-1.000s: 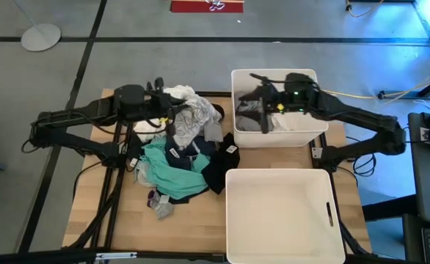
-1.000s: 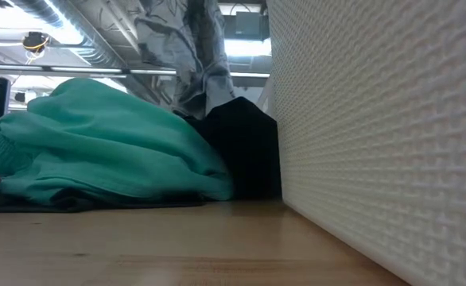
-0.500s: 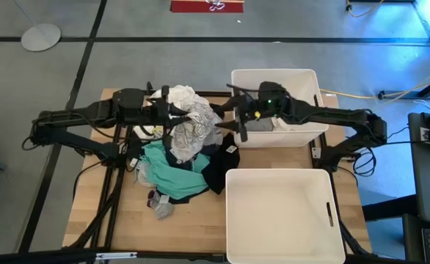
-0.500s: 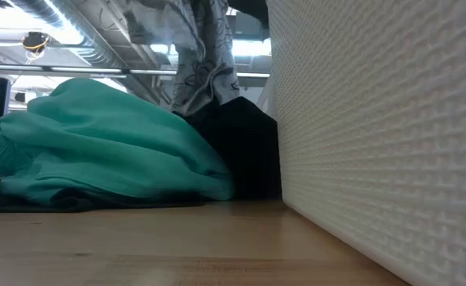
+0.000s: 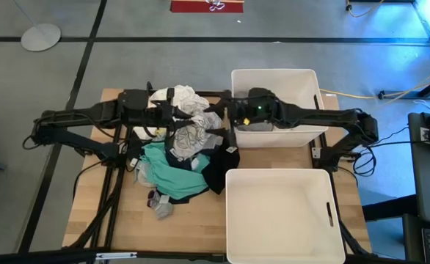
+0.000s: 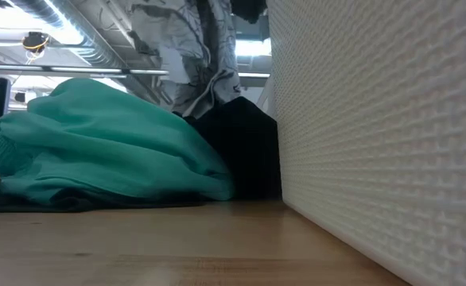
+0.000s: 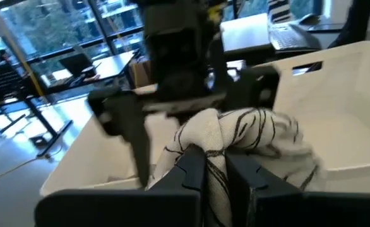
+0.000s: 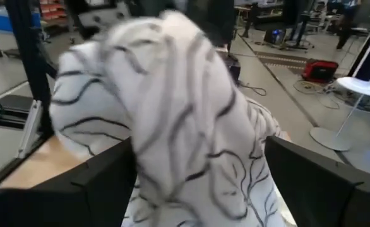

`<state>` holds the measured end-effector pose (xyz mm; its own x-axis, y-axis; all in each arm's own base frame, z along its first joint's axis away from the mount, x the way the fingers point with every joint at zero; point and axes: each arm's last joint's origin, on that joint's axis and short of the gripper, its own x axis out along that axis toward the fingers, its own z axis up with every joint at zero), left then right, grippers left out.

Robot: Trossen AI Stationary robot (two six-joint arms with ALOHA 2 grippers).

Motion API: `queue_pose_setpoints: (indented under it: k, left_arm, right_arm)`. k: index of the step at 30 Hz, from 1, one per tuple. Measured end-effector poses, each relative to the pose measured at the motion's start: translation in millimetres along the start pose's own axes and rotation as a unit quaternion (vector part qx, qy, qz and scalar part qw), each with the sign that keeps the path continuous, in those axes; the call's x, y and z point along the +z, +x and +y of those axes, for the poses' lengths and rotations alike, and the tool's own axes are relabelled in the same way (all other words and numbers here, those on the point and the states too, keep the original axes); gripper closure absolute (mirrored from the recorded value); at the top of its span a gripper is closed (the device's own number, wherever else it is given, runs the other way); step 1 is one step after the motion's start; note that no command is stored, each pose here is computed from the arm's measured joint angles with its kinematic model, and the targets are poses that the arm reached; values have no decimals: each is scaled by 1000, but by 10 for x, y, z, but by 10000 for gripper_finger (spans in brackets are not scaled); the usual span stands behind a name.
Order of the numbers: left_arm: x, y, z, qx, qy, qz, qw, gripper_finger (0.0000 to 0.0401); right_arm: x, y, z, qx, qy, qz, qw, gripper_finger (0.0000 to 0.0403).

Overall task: Sort clothes
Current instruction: Put the white patterned dress into the top white laundry bin

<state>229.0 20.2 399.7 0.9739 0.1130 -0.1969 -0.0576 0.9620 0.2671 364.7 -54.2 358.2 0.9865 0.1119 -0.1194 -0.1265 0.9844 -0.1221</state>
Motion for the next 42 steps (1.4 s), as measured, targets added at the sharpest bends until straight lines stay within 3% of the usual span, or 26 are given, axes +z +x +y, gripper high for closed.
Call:
queue_pose_setpoints:
  k: [9, 13, 16, 24, 26, 31, 36, 42]
  left_arm:
    - [31, 46, -8, -9, 10, -21, 1000, 380]
    - [23, 85, -14, -11, 10, -21, 1000, 381]
    - [20, 101, -15, -11, 9, -20, 1000, 377]
    - [19, 106, 0, 0, 13, -19, 1000, 348]
    - [16, 102, 6, 4, 19, -17, 1000, 336]
    - [12, 97, 23, 26, 21, -11, 999, 287]
    - [13, 2, 58, 76, 29, 9, 997, 240]
    - [-38, -129, 100, 153, 39, 64, 985, 224]
  right_arm:
    - [-83, 271, -56, 16, -9, -16, 1000, 78]
    - [-83, 342, -60, 42, -33, -24, 998, 112]
    - [-94, 358, -60, 47, -32, -19, 998, 171]
    - [-29, 290, -50, 50, -54, -21, 997, 377]
    - [9, 246, -47, 47, -60, -21, 997, 380]
    - [152, 94, -43, 17, -62, -22, 998, 345]
    - [325, -92, -32, -10, -69, -35, 997, 373]
    - [664, -436, -9, -67, -110, -92, 987, 373]
